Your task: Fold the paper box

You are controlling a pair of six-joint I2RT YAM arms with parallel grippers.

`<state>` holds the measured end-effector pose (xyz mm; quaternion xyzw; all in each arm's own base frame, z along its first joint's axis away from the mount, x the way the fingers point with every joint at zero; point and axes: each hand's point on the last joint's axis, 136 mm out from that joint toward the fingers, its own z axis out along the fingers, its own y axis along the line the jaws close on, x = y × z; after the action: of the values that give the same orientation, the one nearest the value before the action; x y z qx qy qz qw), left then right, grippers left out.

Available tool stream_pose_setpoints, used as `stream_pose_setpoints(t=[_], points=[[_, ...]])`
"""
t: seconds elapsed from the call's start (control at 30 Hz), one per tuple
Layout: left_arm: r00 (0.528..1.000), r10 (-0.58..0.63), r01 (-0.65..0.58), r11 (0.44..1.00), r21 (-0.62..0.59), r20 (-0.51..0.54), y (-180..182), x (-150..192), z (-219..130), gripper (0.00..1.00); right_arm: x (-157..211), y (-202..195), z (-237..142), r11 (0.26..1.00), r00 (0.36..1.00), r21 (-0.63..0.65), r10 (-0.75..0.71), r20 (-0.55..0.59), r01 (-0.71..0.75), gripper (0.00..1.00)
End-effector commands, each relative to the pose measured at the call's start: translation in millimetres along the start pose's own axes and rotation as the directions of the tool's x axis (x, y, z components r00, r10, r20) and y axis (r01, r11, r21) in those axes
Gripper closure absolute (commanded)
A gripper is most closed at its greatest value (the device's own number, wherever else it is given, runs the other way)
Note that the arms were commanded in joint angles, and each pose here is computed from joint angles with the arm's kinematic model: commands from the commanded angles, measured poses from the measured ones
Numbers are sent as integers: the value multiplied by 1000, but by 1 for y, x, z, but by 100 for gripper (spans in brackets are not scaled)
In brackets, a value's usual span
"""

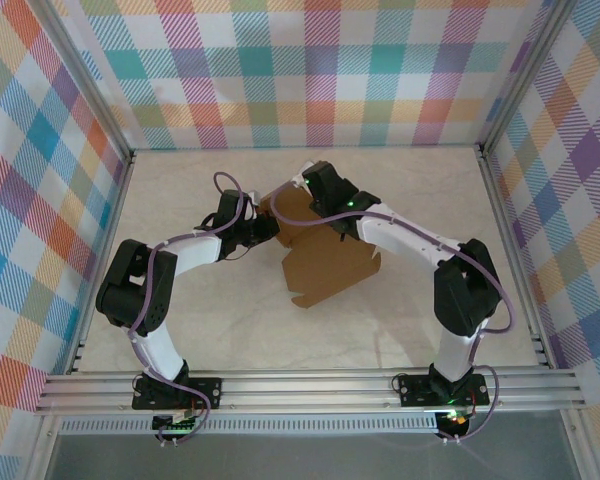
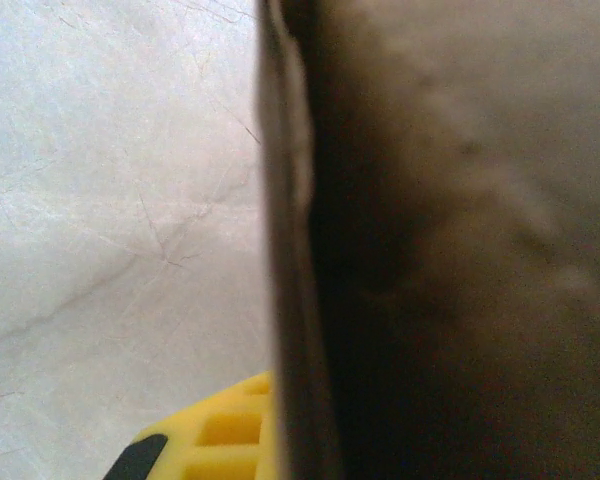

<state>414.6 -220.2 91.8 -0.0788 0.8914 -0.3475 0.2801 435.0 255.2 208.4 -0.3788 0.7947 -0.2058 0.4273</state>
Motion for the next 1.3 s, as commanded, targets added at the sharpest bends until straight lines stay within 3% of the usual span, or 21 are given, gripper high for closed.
stream_pose_setpoints(t=[0.0, 0.07, 0.13, 0.33, 0.4, 0.47, 1.1, 1.2, 1.27], points=[[993, 83, -96, 979, 179, 78, -59, -26, -19, 100, -10, 19, 2, 997, 997, -21, -67, 28, 68, 78], [993, 84, -98, 979, 179, 80, -60, -27, -19, 100, -10, 18, 3, 996, 996, 1, -86, 27, 86, 84], [993, 83, -96, 979, 180, 79, -60, -27, -19, 100, -11, 20, 3, 995, 994, 14, -102, 28, 101, 98], [994, 83, -96, 979, 182, 78, -61, -27, -20, 100, -10, 21, 4, 995, 995, 25, -98, 27, 97, 100], [993, 83, -97, 978, 182, 81, -61, -28, -20, 100, -11, 21, 6, 995, 995, 26, -96, 29, 96, 81], [993, 85, -99, 978, 182, 81, -62, -28, -20, 100, -12, 22, 7, 995, 995, 25, -93, 31, 92, 74], [992, 94, -107, 979, 176, 81, -61, -26, -22, 100, -11, 15, 18, 992, 994, 57, -110, 2, 109, 64], [993, 91, -104, 979, 173, 79, -59, -25, -21, 100, -13, 14, 18, 993, 994, 61, -105, 8, 104, 55], [993, 91, -103, 979, 175, 77, -59, -25, -21, 100, -14, 13, 17, 992, 994, 63, -107, 11, 107, 55]])
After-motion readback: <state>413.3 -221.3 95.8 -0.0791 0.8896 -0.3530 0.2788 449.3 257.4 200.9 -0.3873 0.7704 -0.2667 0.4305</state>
